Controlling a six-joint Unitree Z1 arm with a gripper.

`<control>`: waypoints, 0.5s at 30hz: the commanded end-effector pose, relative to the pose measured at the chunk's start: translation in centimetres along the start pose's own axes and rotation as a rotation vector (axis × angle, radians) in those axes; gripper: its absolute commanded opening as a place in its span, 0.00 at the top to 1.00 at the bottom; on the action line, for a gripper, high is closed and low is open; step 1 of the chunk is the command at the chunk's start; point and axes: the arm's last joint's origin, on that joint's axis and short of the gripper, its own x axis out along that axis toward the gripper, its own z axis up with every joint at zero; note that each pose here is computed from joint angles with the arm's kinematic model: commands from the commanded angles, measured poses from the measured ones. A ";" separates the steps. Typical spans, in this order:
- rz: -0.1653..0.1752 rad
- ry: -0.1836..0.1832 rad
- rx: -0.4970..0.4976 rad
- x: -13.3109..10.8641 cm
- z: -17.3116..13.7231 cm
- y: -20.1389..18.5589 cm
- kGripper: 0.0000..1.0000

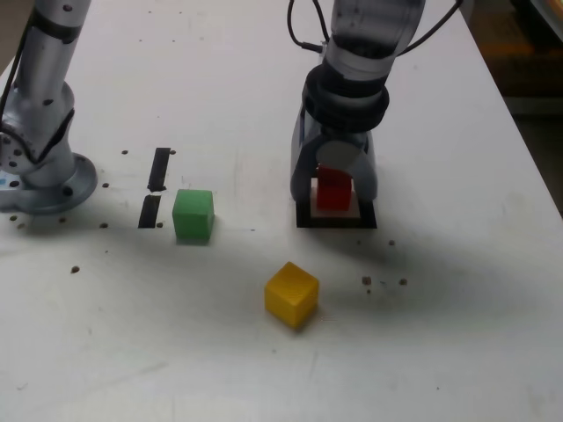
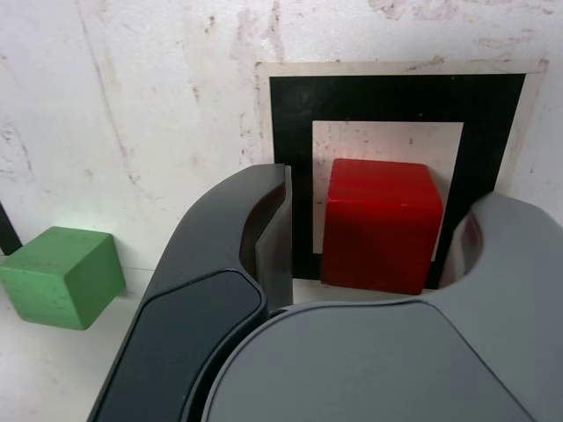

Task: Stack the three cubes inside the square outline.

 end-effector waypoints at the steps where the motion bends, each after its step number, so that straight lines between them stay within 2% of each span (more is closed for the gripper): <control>1: 0.000 -0.020 0.001 -0.9 -0.4 0.2 0.01; 6: 0.008 -0.081 0.084 -3.9 -1.9 -0.6 0.00; 10: 0.044 -0.132 0.287 -7.2 -3.7 -3.2 0.00; 15: 0.099 -0.170 0.508 -10.4 -5.5 -7.8 0.00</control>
